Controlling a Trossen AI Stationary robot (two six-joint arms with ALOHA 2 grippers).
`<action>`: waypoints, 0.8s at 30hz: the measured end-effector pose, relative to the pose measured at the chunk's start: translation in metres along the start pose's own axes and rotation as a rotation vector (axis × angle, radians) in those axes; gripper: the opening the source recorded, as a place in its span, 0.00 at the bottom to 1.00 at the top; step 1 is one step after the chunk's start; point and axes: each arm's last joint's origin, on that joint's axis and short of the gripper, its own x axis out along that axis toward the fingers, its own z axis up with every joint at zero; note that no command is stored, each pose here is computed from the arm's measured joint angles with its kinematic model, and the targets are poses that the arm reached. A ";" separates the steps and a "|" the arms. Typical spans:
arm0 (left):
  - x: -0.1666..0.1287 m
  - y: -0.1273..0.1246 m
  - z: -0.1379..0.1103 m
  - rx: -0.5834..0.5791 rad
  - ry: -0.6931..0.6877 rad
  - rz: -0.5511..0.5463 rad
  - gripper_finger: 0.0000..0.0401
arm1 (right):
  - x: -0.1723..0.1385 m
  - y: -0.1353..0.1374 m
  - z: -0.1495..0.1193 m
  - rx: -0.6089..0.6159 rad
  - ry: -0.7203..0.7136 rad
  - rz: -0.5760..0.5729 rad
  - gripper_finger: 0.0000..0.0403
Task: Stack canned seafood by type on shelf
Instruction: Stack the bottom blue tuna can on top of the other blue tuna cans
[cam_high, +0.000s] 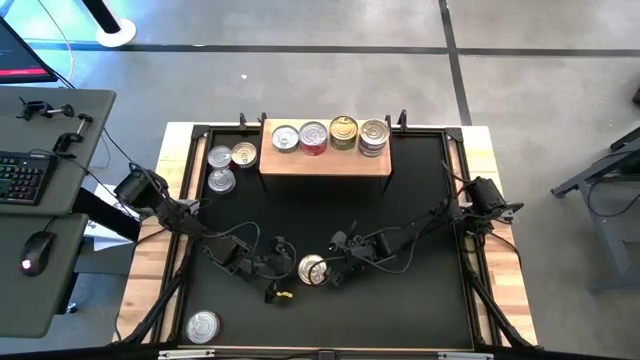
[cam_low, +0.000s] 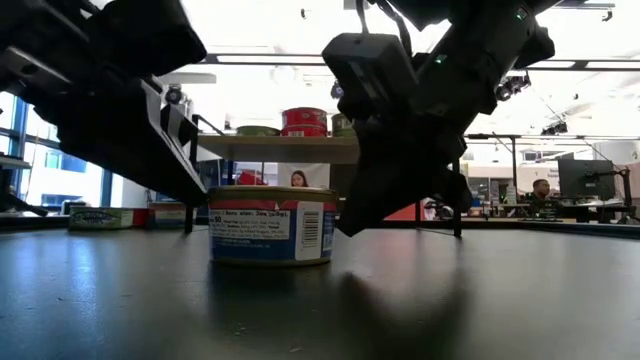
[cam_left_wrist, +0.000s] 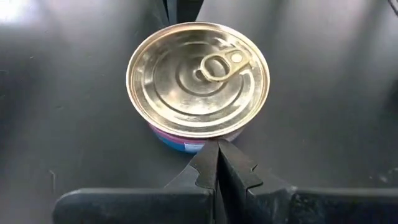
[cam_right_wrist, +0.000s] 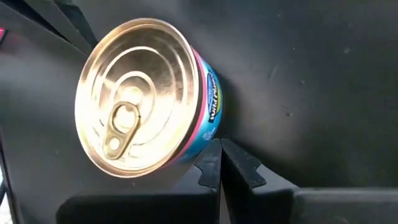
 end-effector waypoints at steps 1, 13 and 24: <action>0.000 0.000 0.000 0.006 0.000 0.002 0.00 | 0.000 0.000 0.000 0.001 0.002 0.001 0.00; -0.011 0.000 0.013 -0.002 -0.091 0.047 0.00 | 0.000 -0.001 0.000 0.015 0.007 -0.005 0.00; 0.004 0.002 0.004 -0.012 -0.049 0.048 0.00 | 0.000 0.000 0.000 0.016 0.001 0.004 0.00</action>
